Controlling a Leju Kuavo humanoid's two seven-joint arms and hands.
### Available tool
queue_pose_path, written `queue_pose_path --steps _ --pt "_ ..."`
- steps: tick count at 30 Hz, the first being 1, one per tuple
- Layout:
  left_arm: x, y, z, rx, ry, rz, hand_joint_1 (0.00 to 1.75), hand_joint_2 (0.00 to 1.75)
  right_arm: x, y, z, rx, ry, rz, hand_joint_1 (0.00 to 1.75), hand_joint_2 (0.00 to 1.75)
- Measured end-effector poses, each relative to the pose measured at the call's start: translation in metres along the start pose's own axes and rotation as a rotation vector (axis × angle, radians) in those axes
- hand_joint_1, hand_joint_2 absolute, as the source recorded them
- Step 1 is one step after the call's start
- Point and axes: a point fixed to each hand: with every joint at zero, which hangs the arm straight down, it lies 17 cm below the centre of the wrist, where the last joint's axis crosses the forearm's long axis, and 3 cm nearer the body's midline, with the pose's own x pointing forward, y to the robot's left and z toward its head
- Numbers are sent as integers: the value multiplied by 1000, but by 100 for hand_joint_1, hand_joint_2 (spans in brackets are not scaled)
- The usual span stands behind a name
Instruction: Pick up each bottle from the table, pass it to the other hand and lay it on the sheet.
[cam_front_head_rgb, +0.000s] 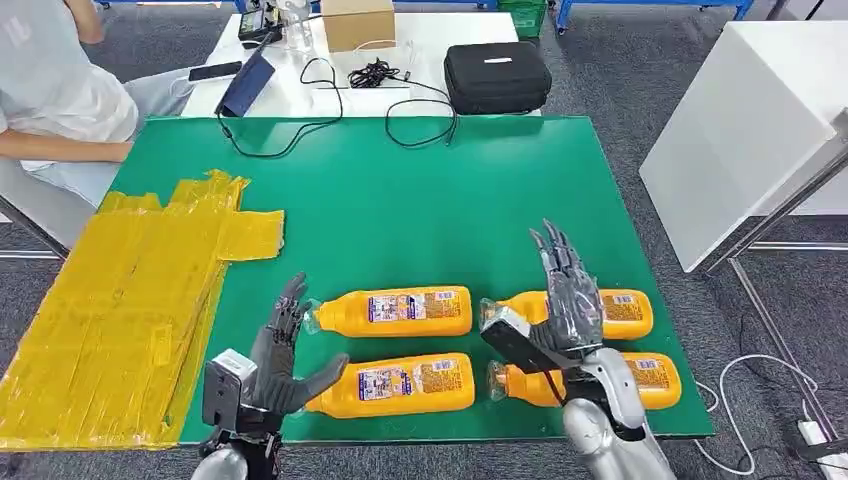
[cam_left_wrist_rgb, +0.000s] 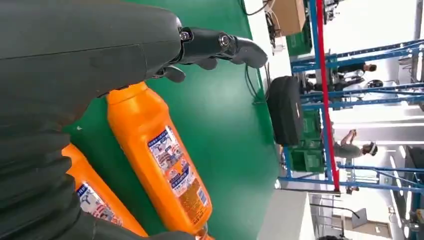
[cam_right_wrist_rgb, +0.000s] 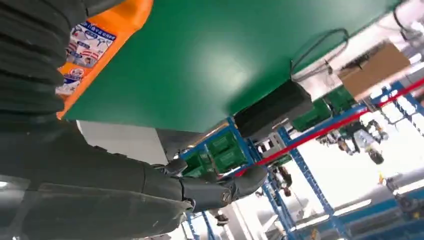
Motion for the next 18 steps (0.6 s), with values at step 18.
queue_pose_path --steps 18 --pt "74 119 -56 187 -209 -130 0 175 18 46 -45 185 -112 96 0 175"
